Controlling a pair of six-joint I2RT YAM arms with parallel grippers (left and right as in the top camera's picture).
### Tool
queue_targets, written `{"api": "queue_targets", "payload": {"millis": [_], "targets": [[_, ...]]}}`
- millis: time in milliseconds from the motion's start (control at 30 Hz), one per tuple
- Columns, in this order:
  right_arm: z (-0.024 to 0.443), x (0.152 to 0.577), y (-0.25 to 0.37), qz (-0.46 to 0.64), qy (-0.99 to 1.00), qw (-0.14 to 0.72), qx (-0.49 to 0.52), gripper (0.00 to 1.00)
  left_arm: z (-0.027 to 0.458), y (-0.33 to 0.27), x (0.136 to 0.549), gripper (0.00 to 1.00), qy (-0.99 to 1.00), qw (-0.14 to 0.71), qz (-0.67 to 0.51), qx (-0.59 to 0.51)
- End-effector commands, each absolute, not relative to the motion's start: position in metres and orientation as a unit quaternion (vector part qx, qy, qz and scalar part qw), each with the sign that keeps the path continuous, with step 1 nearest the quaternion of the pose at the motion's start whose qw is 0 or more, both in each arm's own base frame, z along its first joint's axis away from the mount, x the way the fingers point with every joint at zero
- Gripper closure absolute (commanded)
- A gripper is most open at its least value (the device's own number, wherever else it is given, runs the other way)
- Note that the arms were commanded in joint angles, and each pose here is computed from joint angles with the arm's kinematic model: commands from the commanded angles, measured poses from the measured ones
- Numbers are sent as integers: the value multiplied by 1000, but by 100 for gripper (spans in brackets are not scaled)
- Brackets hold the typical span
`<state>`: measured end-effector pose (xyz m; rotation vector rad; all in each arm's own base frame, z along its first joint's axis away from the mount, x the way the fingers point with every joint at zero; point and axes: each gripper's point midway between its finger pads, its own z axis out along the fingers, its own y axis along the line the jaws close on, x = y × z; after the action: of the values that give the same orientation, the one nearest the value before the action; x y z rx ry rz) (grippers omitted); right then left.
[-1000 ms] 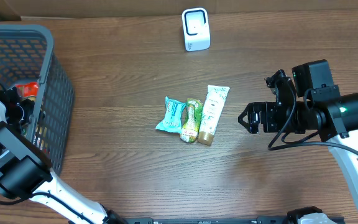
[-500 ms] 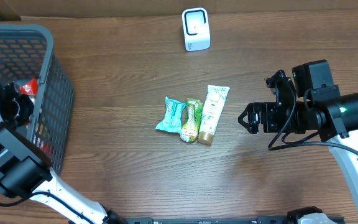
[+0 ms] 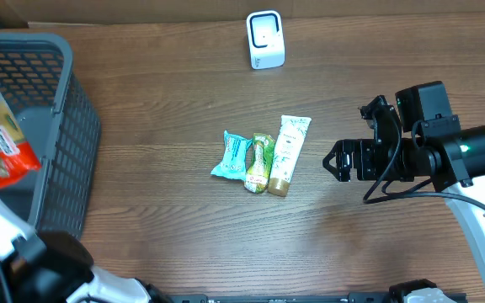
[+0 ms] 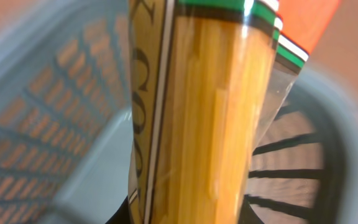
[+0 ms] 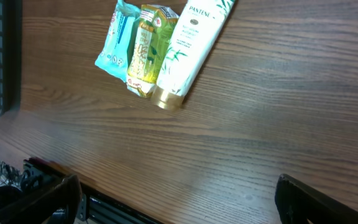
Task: Scan the item barcode
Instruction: 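Reach into the basket and grasp the San Remo spaghetti pack with left gripper, then lay the spaghetti pack on the table left of the wipe pack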
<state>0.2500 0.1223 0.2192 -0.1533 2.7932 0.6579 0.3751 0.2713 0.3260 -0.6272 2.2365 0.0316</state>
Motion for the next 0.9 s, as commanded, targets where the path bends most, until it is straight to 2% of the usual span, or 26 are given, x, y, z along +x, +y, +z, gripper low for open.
{"api": "queue_targets", "payload": {"millis": [0,67,167,333,467,667,867], "targets": [[224,251,122,223,963,140,-58,0,437,221,356,96,832,520,-5,-192],[224,250,123,226,963,137,-58,0,479,198,336,96,810,562,6,-168],[226,248,126,237,960,134,-60,0,518,163,309,96,784,603,-4,-148],[226,250,126,237,960,138,-61,0,525,95,282,96,790,600,-77,-106],[227,251,127,238,959,142,-61,0,490,48,282,96,833,529,-143,-80],[228,253,127,239,958,145,-62,0,390,15,294,96,916,362,-153,-76],[228,254,127,239,958,148,-63,0,289,-16,322,96,948,262,-166,-67]]}}
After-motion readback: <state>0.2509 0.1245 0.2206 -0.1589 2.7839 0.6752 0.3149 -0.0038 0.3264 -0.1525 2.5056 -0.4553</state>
